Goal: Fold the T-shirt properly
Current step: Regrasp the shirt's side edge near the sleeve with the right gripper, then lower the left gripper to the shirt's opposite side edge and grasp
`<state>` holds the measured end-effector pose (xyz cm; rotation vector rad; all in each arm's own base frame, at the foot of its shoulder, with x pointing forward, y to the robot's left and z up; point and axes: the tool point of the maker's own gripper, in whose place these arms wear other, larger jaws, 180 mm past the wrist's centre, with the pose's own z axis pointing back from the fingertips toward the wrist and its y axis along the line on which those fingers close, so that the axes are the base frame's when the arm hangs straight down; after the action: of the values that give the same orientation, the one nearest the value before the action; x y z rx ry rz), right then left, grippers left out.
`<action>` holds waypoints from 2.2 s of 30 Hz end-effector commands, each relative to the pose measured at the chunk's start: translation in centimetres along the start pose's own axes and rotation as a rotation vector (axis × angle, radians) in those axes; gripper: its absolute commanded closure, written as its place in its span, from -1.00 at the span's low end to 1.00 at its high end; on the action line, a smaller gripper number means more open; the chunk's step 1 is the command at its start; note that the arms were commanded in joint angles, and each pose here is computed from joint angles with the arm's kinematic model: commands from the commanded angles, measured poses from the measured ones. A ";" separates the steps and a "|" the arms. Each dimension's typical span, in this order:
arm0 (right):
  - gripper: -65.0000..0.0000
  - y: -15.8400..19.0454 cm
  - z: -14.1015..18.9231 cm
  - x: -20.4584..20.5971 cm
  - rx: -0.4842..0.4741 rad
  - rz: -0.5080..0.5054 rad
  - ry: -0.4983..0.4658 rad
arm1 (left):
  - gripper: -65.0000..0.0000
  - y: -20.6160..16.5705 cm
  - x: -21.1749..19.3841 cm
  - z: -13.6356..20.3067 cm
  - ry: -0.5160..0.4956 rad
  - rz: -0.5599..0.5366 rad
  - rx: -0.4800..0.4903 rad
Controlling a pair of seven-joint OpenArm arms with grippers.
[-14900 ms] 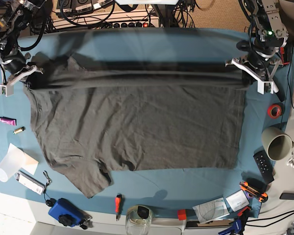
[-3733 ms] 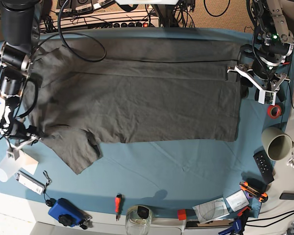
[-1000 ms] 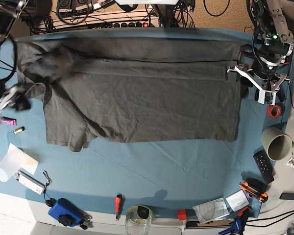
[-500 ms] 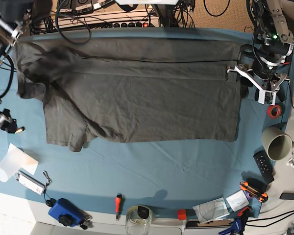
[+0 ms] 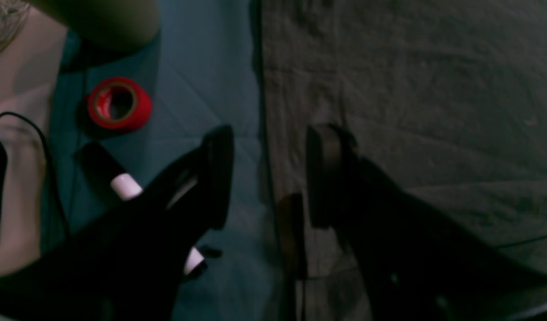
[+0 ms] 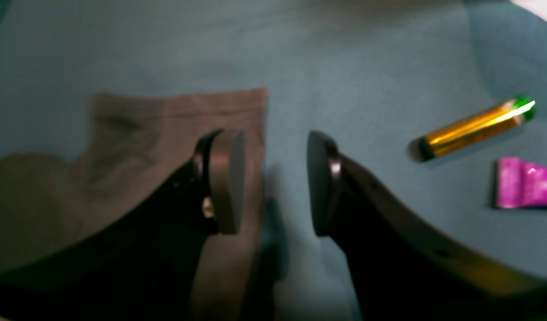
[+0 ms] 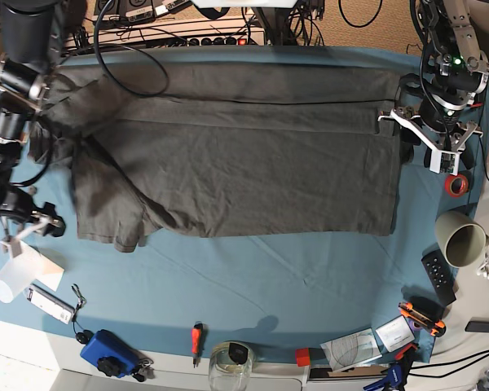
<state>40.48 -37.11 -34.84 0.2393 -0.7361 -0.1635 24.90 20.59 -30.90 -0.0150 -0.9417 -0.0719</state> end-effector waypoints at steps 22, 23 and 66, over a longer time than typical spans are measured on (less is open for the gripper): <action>0.28 1.0 0.1 0.0 0.079 -0.093 -0.076 | 0.17 0.2 0.9 0.2 -0.030 -0.014 0.006; 0.28 0.5 0.7 0.6 0.084 -0.110 -0.110 | 0.17 0.2 0.9 0.2 -0.029 -0.013 0.006; 0.29 4.1 -3.8 -6.7 0.068 -0.100 0.100 | 0.17 -0.4 3.3 -1.2 -0.094 0.016 -0.042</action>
<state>39.63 -30.93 -39.70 0.3802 -0.7200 -0.2455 27.28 20.03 -30.08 -0.0662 -0.9910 -0.0666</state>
